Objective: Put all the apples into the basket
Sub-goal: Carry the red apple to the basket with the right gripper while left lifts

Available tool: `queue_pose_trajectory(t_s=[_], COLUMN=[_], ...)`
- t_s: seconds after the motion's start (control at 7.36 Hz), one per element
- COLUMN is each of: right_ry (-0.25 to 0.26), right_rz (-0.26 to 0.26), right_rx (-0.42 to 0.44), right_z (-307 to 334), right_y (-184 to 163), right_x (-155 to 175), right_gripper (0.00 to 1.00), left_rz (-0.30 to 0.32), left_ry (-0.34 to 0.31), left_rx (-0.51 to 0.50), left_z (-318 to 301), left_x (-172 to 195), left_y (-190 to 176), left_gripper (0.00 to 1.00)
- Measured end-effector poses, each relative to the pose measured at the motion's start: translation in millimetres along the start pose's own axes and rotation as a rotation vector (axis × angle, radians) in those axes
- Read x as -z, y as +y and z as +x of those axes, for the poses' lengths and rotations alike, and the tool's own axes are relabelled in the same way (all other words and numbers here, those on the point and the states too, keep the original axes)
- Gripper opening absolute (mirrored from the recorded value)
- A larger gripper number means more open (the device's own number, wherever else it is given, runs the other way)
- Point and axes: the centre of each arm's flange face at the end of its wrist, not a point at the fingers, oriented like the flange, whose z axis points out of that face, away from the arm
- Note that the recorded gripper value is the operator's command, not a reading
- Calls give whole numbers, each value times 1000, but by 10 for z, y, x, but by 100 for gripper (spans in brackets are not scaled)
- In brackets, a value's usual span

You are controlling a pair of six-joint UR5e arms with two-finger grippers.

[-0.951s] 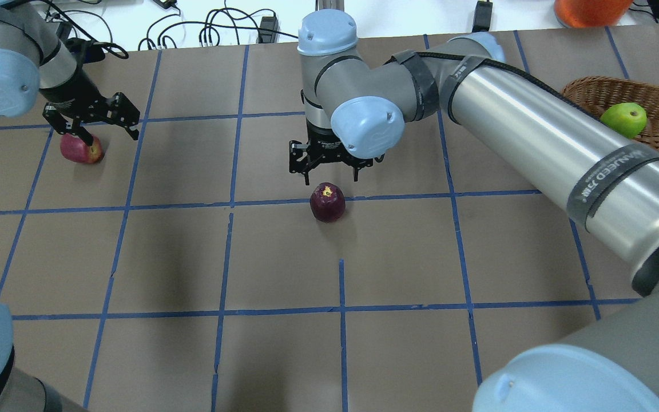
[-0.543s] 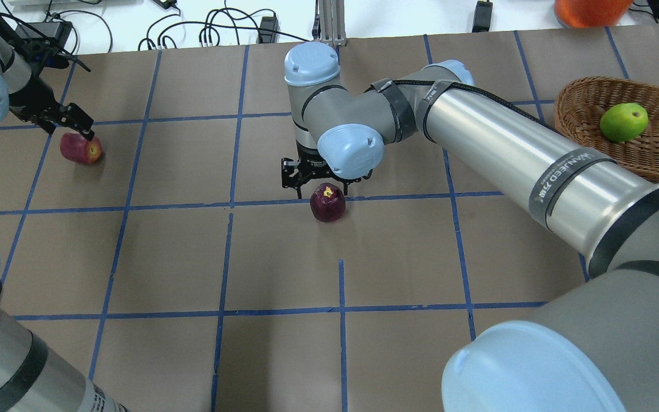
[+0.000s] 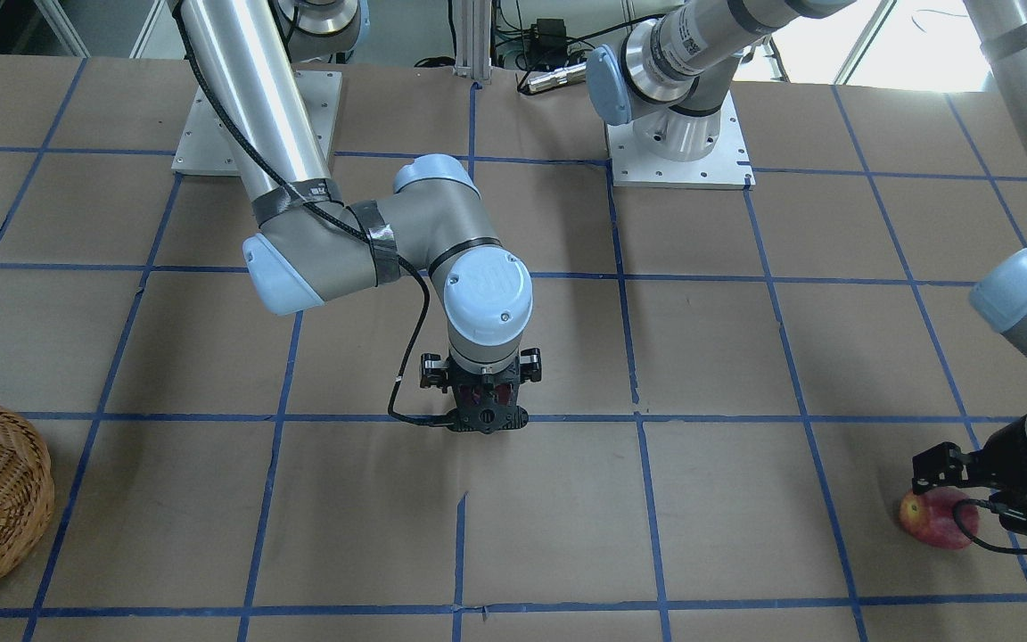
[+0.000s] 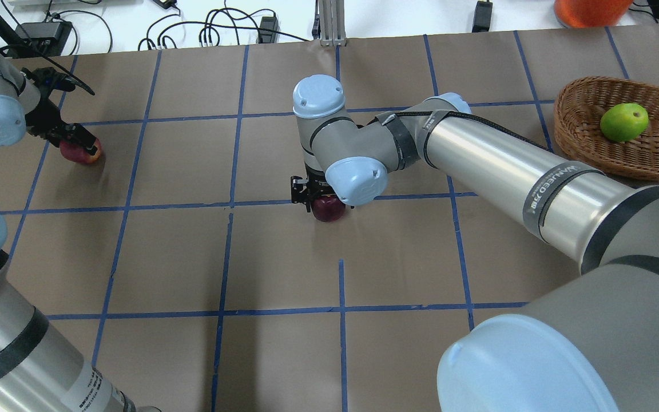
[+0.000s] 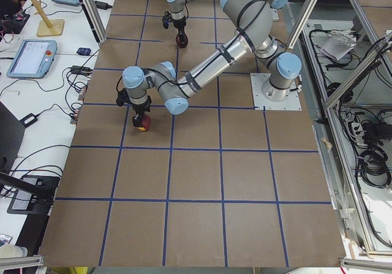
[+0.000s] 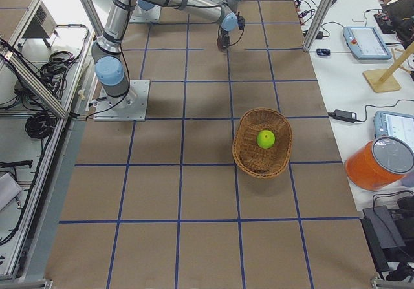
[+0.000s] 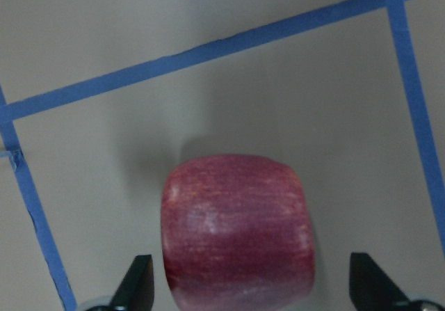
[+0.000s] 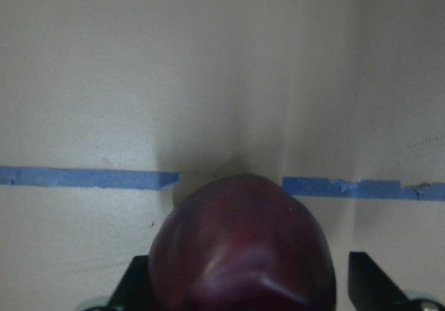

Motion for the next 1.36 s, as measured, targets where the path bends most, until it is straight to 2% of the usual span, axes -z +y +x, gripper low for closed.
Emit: queue_pose_trajectory(t_s=[0.14, 0.27, 0.41, 0.54, 0.81, 0.95, 1.09, 1.22, 1.36], right_ry=[-13, -23, -29, -26, 35, 76, 92, 105, 117], right_rz=[25, 45, 65, 70, 44, 25, 9, 11, 19], right_rx=[8, 25, 36, 36, 83, 158, 228, 316, 386], right_z=[44, 103, 286, 752, 2235, 3169, 4053, 4690, 5148], right_y=[-32, -59, -120, -242, -399, -424, -383, -360, -392], right_x=[87, 202, 398, 684, 1237, 1411, 1501, 1542, 1539], right_gripper=[0, 0, 0, 0, 0, 0, 0, 3, 12], left_rz=[1, 4, -2, -20, -75, -91, -91, -93, -108], left_ry=[-3, -12, -10, 11, 78, 131, 174, 203, 213], left_rx=[0, 1, 6, 24, 145, 236, 339, 438, 530], left_z=[-22, -48, -57, -24, 238, 484, 828, 1314, 2022], left_x=[-88, -74, 18, 145, 528, 737, 914, 1054, 1124], left_y=[-17, -37, -57, -54, 72, 187, 244, 199, 73], left_gripper=[47, 23, 21, 21, 21, 21, 21, 21, 22])
